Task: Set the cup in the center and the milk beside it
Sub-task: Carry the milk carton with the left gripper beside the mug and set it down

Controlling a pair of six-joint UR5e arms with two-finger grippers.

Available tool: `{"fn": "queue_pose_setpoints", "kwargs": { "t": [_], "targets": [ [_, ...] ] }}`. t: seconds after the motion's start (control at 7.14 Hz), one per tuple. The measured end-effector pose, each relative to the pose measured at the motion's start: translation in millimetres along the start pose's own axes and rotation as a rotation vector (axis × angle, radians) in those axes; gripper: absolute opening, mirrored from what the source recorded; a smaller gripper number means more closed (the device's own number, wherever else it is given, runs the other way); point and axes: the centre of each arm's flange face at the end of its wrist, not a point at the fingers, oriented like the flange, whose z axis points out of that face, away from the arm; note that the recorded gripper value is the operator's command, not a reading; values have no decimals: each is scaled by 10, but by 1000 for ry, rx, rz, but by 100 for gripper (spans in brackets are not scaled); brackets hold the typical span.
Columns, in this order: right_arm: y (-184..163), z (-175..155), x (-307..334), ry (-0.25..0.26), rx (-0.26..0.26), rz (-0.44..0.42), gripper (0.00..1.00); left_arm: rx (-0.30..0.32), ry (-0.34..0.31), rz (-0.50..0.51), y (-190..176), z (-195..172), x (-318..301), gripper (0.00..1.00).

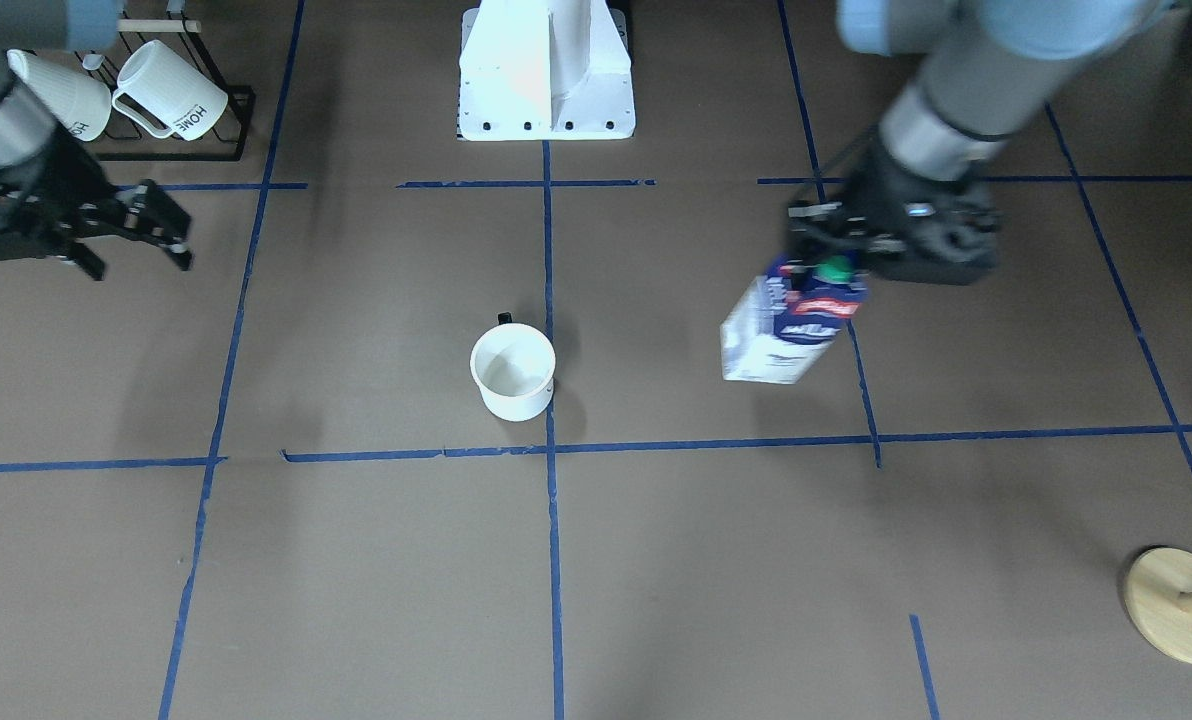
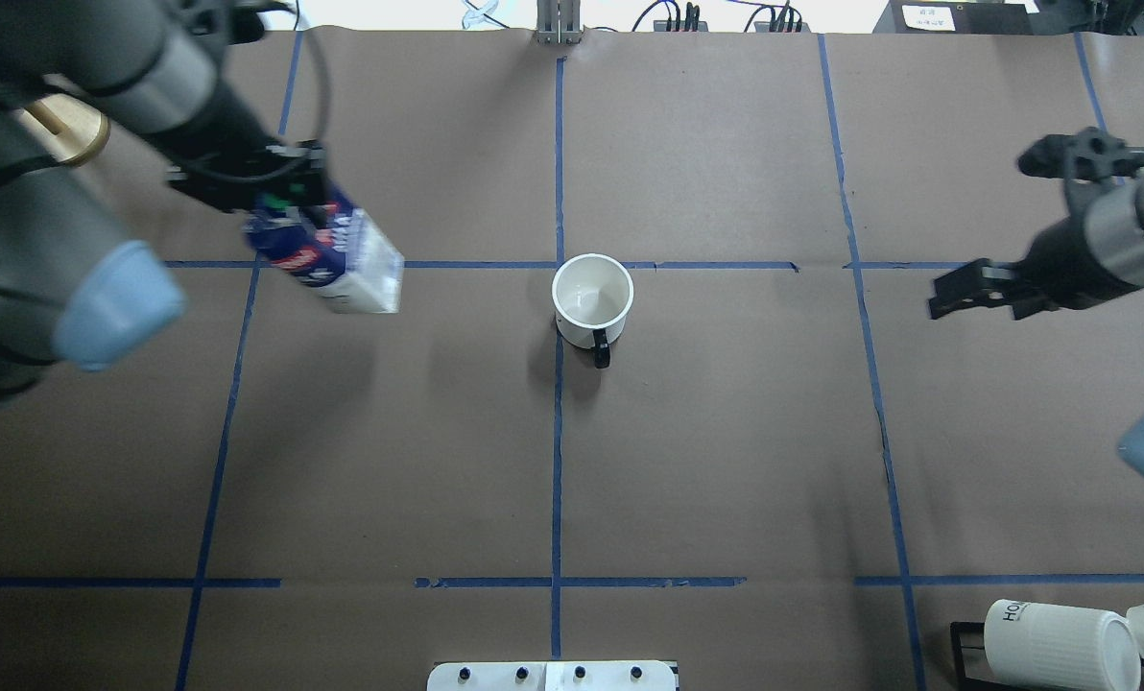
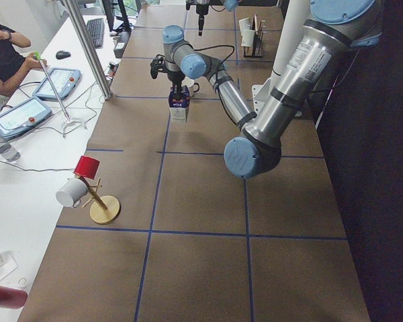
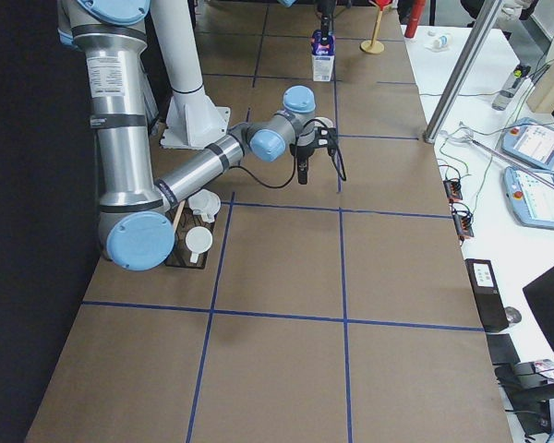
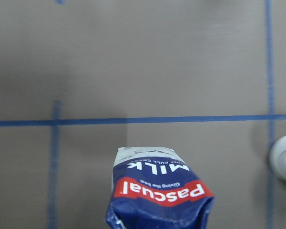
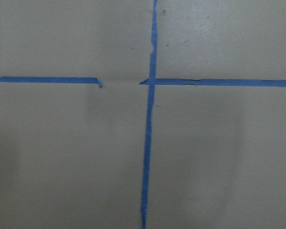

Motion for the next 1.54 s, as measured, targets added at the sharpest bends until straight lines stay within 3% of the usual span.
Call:
{"fn": "queue_pose_setpoints", "kwargs": {
  "t": [0.28, 0.84, 0.98, 1.12, 1.54],
  "targets": [
    [18, -35, 364, 15, -17, -31, 100, 5, -45, -73, -128, 449, 1088, 1],
    [28, -28, 428, 18, -22, -23, 100, -18, -51, -86, -14, 785, 1538, 9],
    [29, -26, 432, 19, -22, -21, 100, -20, -54, -88, 0, 797, 1544, 29],
    [29, -18, 440, 20, -24, -19, 100, -18, -60, -90, -1, 817, 1530, 64],
    [22, 20, 462, 24, -30, -14, 100, -8, -74, -93, -11, 851, 1495, 100]
  ]
}}
